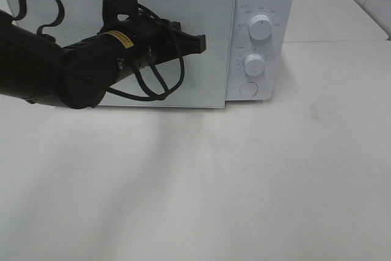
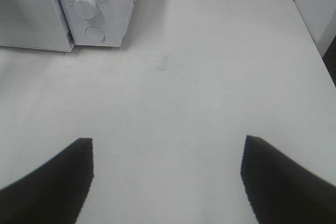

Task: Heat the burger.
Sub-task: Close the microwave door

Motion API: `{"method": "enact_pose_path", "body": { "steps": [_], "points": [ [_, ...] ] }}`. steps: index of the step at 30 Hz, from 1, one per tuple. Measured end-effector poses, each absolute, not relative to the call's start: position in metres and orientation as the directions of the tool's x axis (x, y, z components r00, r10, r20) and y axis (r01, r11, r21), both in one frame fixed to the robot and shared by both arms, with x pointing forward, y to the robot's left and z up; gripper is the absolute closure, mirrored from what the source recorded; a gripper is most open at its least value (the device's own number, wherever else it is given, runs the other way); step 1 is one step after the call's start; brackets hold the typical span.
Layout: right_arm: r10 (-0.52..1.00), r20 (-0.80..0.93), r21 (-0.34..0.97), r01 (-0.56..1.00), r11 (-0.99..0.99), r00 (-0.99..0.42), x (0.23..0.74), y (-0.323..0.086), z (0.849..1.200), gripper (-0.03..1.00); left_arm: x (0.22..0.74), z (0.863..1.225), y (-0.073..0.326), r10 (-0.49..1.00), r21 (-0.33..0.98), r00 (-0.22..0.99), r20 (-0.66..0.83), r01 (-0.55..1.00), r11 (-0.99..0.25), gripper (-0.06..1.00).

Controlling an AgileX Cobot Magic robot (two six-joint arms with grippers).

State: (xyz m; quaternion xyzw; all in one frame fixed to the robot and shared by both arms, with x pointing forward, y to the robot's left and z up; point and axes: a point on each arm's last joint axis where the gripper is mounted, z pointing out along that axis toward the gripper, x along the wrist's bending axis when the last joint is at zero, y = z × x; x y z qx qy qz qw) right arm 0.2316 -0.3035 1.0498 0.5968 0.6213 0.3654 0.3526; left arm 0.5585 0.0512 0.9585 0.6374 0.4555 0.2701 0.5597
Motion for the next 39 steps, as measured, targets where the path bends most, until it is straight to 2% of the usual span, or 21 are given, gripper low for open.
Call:
{"method": "enact_pose_path", "body": {
  "steps": [10,20,30,33,34,35,36,37,38,39],
  "points": [
    [0.999,-0.002,0.875,0.484,0.021,-0.039,0.232,-0.303,1.050,0.21,0.574,0.954,0.025,0.864,0.951,0.481,-0.149,0.309,-0.009,0.94],
    [0.999,-0.002,0.875,0.484,0.021,-0.039,0.232,-0.303,1.050,0.21,0.581,0.949,0.021,0.871,0.948,0.472,-0.137,0.318,-0.023,0.94],
    [0.999,-0.002,0.875,0.484,0.021,-0.039,0.232,-0.303,1.050,0.21,0.575,0.964,0.029,0.865,0.875,0.459,-0.203,0.482,-0.050,0.94],
    [0.999,-0.002,0.875,0.484,0.021,-0.039,0.232,-0.303,1.050,0.21,0.567,0.968,0.031,0.852,0.825,0.475,-0.221,0.557,-0.096,0.92],
    [0.999,-0.002,0.875,0.484,0.021,-0.039,0.232,-0.303,1.050,0.21,0.560,0.969,0.031,0.842,0.775,0.487,-0.234,0.616,-0.141,0.81],
    [0.999,-0.002,0.875,0.484,0.021,-0.039,0.232,-0.303,1.050,0.21,0.560,0.969,0.031,0.842,0.775,0.487,-0.234,0.616,-0.141,0.81],
    [0.999,-0.002,0.875,0.484,0.021,-0.039,0.232,-0.303,1.050,0.21,0.557,0.969,0.032,0.837,0.755,0.492,-0.239,0.636,-0.159,0.74],
    [0.999,-0.002,0.875,0.484,0.021,-0.039,0.232,-0.303,1.050,0.21,0.549,0.967,0.033,0.828,0.696,0.502,-0.249,0.688,-0.207,0.50],
    [0.999,-0.002,0.875,0.484,0.021,-0.039,0.232,-0.303,1.050,0.21,0.549,0.967,0.033,0.828,0.696,0.502,-0.249,0.688,-0.207,0.50],
    [0.999,-0.002,0.875,0.484,0.021,-0.039,0.232,-0.303,1.050,0.21,0.543,0.965,0.034,0.822,0.643,0.507,-0.258,0.725,-0.246,0.24]
  ]
}}
